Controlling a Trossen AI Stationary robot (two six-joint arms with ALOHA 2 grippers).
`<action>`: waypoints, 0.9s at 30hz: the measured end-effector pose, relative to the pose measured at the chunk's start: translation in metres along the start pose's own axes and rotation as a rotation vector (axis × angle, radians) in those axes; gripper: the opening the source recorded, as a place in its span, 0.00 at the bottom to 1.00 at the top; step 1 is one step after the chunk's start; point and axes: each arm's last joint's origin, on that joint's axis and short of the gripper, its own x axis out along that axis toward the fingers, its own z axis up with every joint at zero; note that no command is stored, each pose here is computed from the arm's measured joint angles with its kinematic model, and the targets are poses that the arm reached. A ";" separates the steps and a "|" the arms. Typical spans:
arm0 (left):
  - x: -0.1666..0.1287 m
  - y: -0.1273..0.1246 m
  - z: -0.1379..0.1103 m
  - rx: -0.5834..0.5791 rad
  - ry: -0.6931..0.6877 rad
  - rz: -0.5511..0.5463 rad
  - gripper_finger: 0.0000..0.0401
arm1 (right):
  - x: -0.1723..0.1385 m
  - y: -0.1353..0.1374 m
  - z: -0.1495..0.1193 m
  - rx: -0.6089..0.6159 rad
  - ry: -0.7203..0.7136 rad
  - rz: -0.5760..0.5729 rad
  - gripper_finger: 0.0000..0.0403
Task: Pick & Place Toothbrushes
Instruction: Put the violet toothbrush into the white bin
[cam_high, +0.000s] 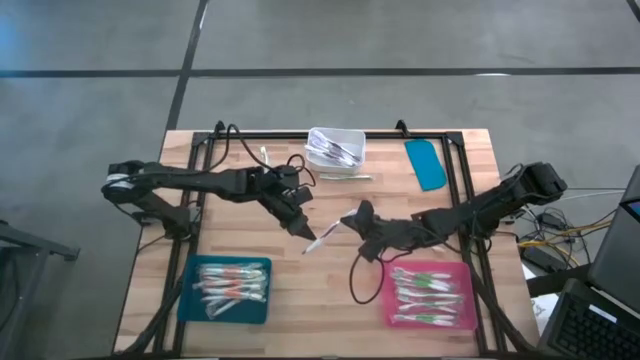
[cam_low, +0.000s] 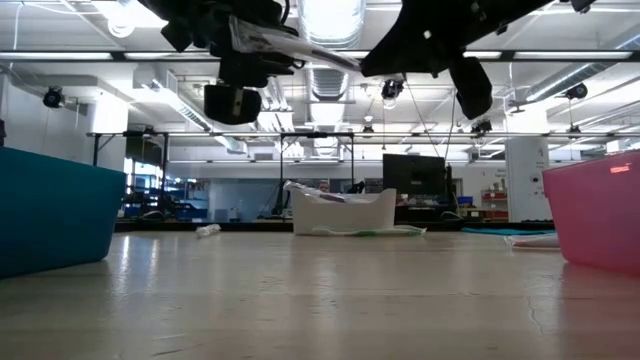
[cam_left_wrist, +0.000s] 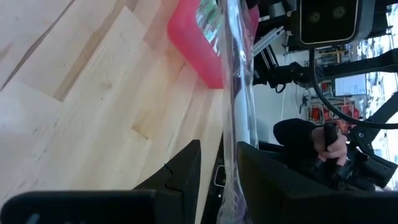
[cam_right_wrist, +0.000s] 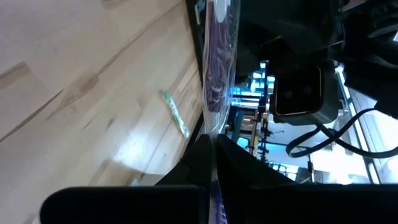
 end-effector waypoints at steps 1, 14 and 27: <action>0.000 0.000 0.000 0.001 -0.001 -0.002 0.27 | 0.001 0.000 -0.001 0.002 0.003 0.000 0.03; -0.001 -0.001 0.001 0.007 0.012 -0.027 0.27 | 0.003 -0.001 -0.005 0.017 0.004 0.006 0.03; -0.001 -0.002 0.002 0.034 0.005 -0.037 0.41 | 0.003 -0.001 -0.004 0.020 0.001 0.006 0.03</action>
